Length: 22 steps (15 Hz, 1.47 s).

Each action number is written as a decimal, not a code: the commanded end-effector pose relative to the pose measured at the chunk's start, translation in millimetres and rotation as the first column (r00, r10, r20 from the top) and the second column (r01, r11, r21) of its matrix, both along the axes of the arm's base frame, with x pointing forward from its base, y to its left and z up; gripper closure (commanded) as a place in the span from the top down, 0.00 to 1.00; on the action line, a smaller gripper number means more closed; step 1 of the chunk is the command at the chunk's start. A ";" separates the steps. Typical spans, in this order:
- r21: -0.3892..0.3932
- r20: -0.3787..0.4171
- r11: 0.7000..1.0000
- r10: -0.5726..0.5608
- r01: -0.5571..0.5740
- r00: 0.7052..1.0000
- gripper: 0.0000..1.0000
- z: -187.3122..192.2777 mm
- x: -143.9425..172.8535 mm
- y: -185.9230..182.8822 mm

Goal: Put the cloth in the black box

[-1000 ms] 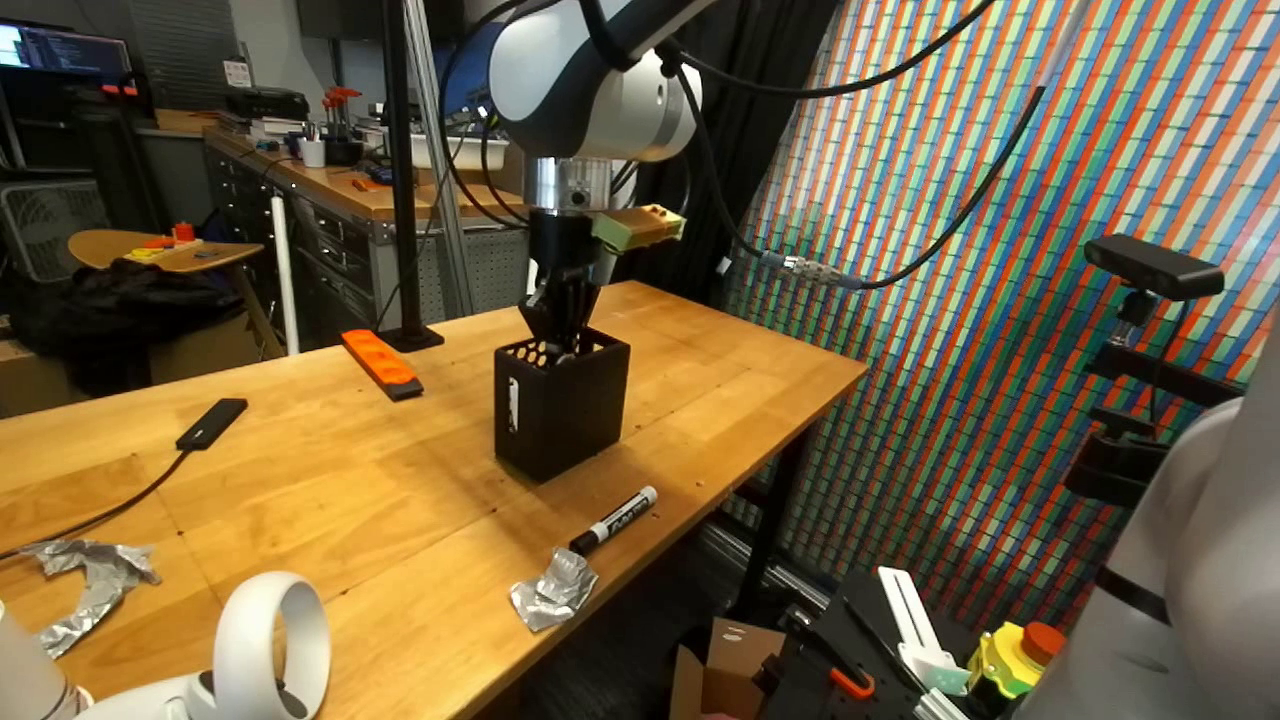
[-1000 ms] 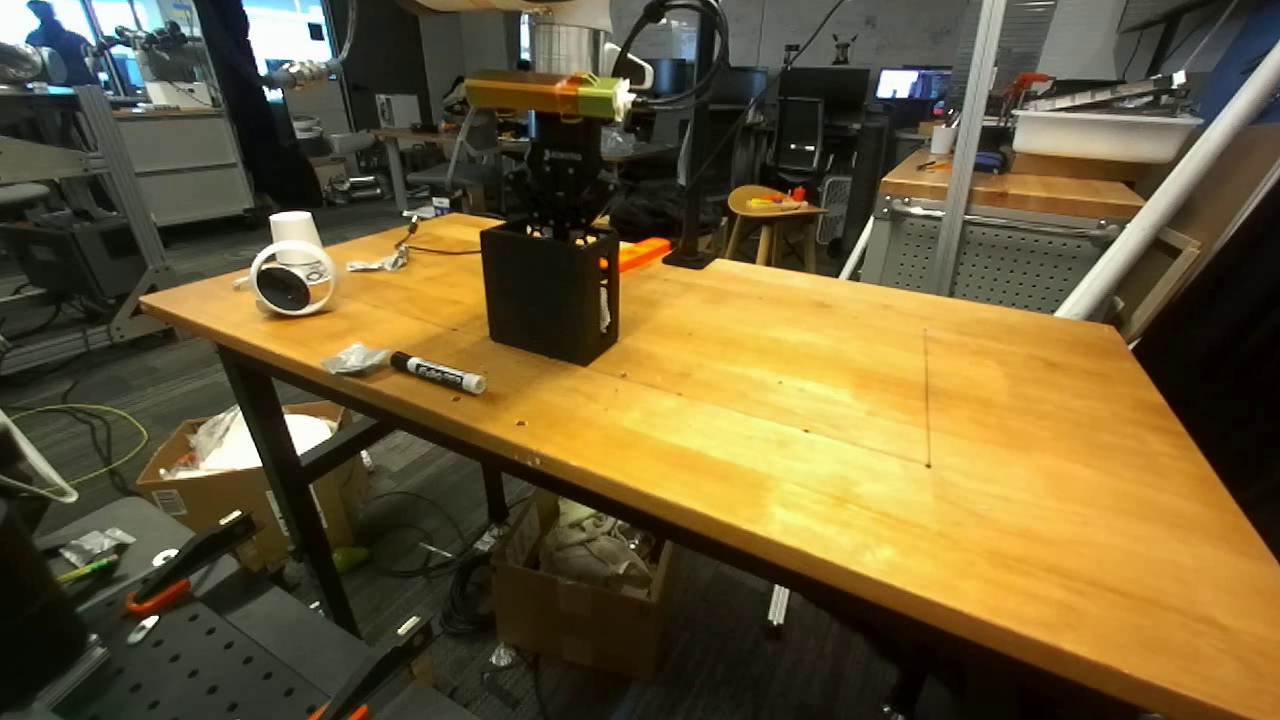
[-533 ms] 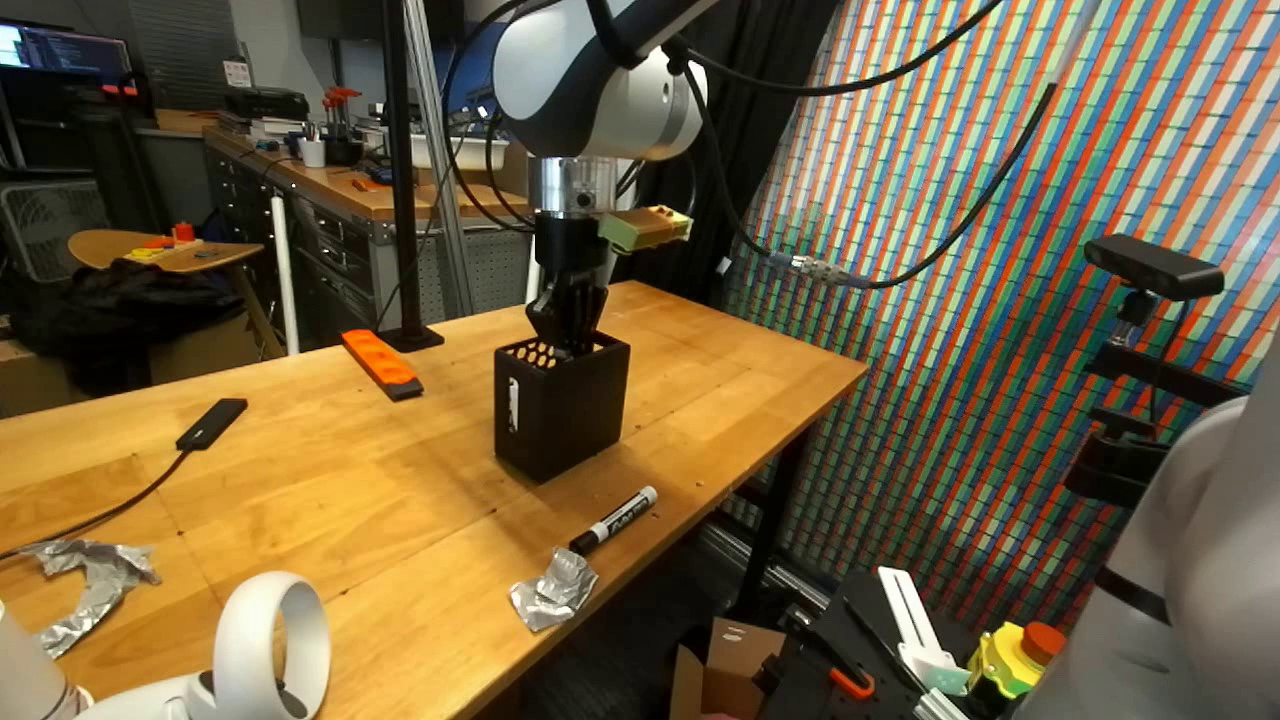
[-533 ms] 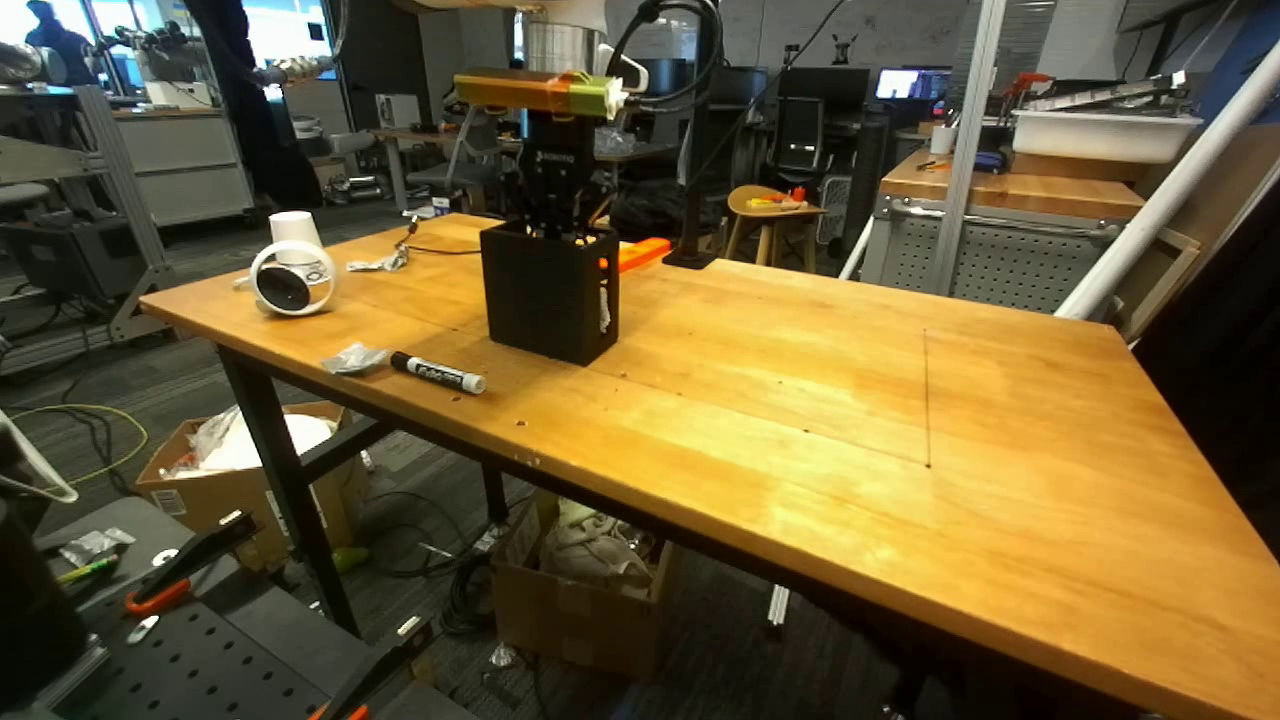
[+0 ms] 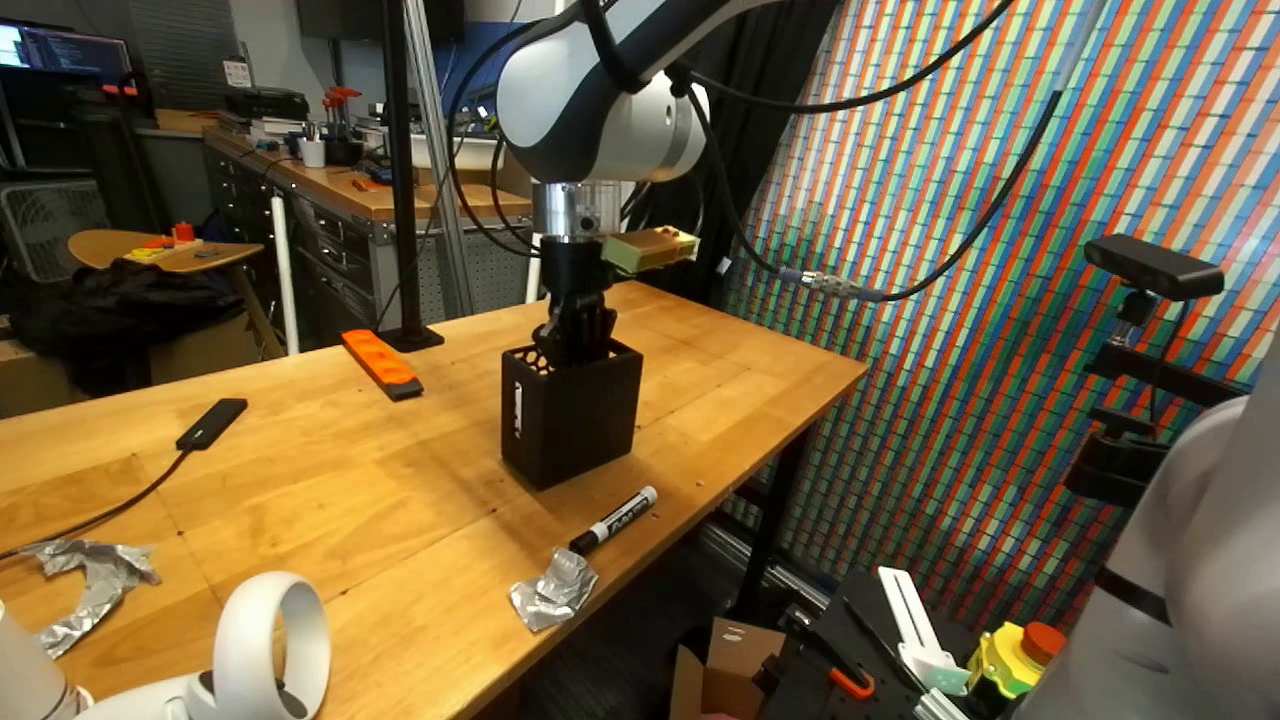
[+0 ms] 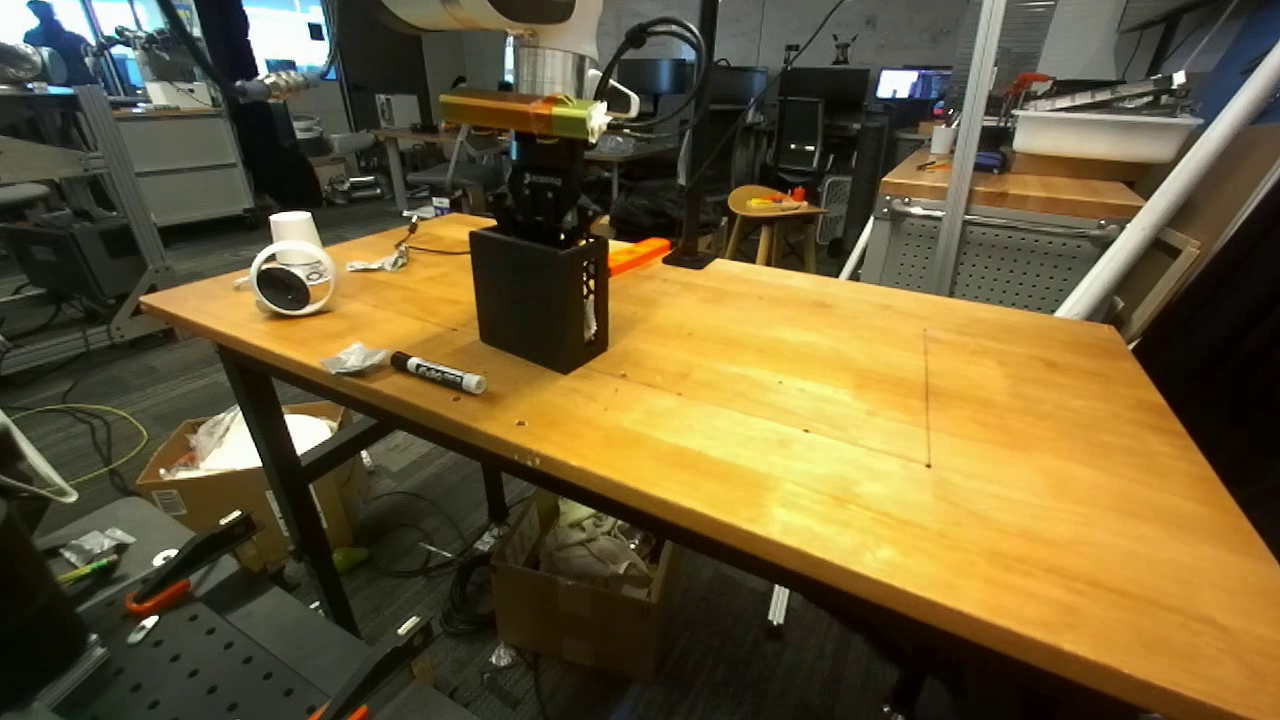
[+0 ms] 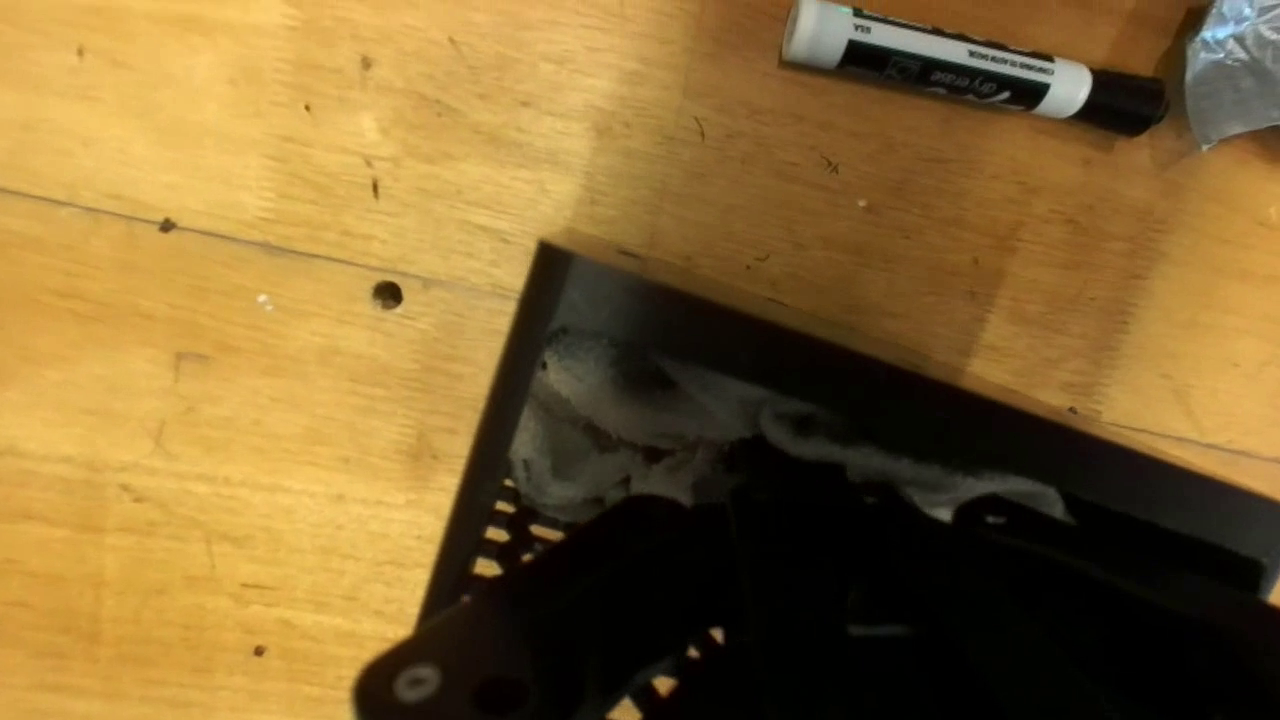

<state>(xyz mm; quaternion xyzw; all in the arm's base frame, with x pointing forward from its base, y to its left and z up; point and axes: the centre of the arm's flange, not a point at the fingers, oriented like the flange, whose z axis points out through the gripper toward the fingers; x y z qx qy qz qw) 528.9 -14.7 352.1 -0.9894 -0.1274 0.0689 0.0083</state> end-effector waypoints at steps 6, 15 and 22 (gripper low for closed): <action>0.001 -0.057 0.999 -0.049 0.049 0.997 0.09 -53.4 -6.3 32.2; 0.013 0.050 0.996 -0.093 0.093 0.994 0.09 9.9 3.1 16.9; 0.084 0.288 0.988 -0.147 0.128 0.946 0.09 135.9 22.0 -15.0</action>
